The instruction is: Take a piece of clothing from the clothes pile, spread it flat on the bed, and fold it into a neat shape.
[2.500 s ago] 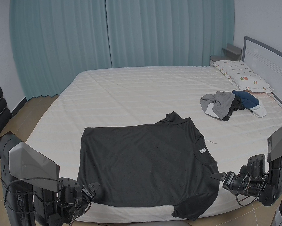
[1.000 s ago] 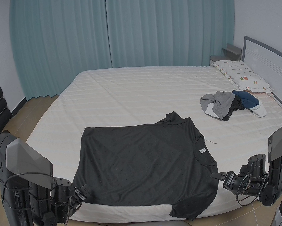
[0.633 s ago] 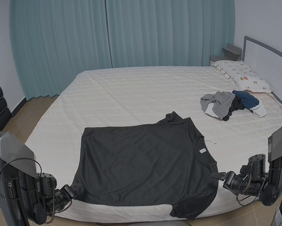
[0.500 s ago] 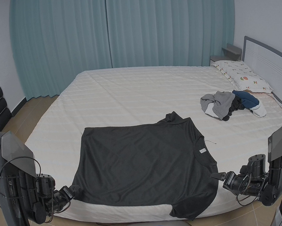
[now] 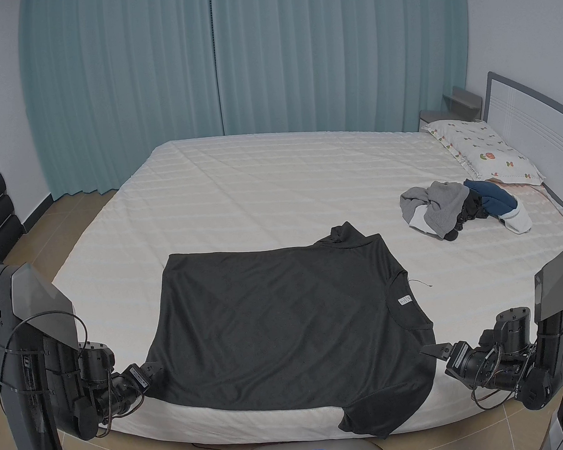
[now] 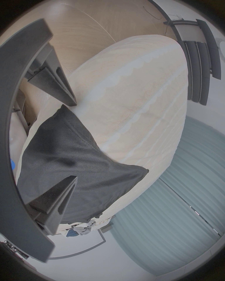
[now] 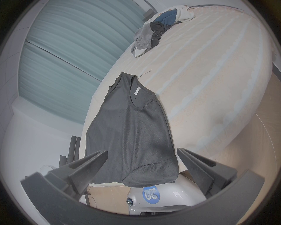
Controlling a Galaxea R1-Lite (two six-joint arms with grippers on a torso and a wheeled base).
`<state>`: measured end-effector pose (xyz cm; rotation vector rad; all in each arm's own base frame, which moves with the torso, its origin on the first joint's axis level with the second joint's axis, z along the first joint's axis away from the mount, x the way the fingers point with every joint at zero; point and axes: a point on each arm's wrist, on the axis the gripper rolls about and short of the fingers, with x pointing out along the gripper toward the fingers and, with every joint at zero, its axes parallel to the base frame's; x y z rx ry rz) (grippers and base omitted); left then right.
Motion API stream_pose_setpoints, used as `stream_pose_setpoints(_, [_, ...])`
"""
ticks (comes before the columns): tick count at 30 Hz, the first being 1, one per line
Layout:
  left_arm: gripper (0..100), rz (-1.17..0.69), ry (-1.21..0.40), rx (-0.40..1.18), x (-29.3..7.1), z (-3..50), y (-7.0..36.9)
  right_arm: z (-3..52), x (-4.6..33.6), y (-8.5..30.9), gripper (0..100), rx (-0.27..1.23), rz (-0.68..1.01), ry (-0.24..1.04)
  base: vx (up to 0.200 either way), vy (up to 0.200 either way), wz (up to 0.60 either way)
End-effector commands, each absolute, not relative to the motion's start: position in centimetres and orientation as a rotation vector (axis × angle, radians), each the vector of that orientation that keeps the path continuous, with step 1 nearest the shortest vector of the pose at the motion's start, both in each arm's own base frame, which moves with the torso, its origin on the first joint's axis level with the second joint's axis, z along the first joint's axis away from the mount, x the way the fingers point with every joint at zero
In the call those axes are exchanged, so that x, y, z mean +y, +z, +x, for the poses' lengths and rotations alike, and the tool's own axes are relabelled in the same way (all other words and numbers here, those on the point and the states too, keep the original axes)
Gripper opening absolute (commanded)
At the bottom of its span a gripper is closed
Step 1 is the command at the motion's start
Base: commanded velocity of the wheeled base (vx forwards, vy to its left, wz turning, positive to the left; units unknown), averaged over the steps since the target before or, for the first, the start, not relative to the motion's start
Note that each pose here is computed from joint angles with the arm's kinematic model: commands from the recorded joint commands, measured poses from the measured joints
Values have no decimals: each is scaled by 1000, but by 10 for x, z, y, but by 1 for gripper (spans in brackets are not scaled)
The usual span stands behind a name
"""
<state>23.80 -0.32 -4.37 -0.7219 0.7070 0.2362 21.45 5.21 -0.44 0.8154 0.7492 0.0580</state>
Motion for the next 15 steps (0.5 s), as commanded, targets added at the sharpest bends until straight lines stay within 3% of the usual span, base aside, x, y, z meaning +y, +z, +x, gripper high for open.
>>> stream_pose_setpoints(1, [100, -722, 232, 687, -4, 242, -45, 215, 52, -4, 100, 741, 817, 62, 0, 0, 0])
stream_pose_setpoints(2, [100, -722, 232, 687, -4, 242, -45, 215, 52, -4, 100, 741, 817, 62, 0, 0, 0])
stream_pose_setpoints(3, [0, -722, 233, 687, -3, 242, -45, 215, 52, -4, 100, 742, 816, 63, 0, 0, 0])
stream_pose_setpoints(15, [0, -697, 277, 711, -4, 224, -37, 215, 52, -3, 100, 738, 817, 62, 0, 0, 0])
